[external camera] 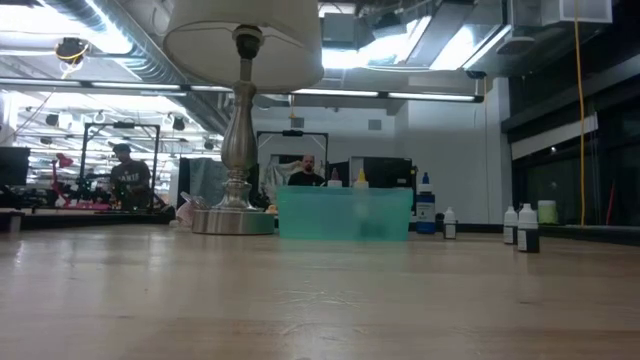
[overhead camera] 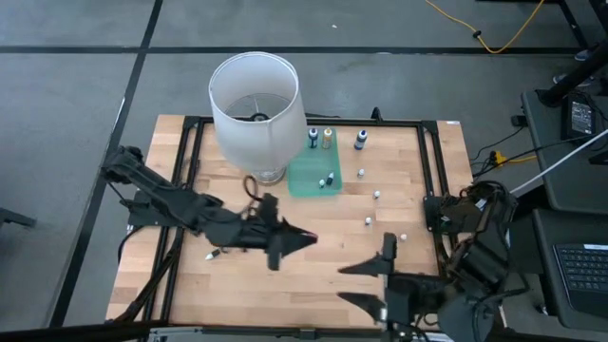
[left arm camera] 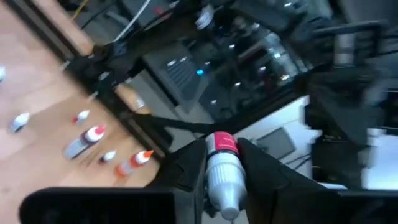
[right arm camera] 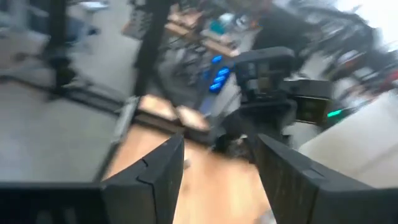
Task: Pick & Place food coloring
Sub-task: Put the top left small red food coloring bottle into the green bin
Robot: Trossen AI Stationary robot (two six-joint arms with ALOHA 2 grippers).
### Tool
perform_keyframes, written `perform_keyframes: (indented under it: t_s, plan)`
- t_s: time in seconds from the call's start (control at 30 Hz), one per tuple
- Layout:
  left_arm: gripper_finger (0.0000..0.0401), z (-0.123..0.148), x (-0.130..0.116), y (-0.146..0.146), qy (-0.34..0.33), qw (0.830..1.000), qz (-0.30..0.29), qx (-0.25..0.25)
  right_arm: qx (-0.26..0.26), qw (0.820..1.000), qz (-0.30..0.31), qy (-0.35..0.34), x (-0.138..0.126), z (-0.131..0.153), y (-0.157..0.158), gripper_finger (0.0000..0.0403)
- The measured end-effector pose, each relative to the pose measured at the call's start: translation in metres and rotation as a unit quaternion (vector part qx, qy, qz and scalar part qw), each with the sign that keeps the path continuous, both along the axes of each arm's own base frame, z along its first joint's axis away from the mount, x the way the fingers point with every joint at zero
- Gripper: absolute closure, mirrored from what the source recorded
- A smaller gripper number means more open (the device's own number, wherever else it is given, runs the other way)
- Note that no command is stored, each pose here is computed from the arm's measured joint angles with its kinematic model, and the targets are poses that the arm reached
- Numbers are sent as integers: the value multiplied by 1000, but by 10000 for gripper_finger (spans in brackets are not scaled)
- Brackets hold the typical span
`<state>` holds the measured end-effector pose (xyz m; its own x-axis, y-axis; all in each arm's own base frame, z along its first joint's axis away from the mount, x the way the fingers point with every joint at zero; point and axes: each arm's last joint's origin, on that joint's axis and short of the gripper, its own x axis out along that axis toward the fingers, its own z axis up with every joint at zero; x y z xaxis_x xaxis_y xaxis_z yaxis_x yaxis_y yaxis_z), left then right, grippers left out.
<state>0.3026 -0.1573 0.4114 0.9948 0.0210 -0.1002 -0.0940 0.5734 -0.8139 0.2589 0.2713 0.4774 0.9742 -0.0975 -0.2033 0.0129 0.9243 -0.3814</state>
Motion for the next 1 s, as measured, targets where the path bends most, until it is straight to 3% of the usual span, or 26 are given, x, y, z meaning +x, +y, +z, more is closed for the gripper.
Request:
perform_keyframes:
  t_s: [0.2,0.33,0.83,1.0]
  plan:
    - [334,19,-17,3,-34,999,-4,10,-34,999,-35,-23,40,-5,-12,205]
    - [334,23,-18,3,-52,998,-19,15,-21,999,-40,-23,53,-5,-26,205]
    - [334,29,-18,0,-79,995,-58,13,-20,998,-57,-19,68,-5,-47,206]
    - [334,30,-18,0,-82,995,-57,13,-23,998,-57,-15,69,-6,-47,228]
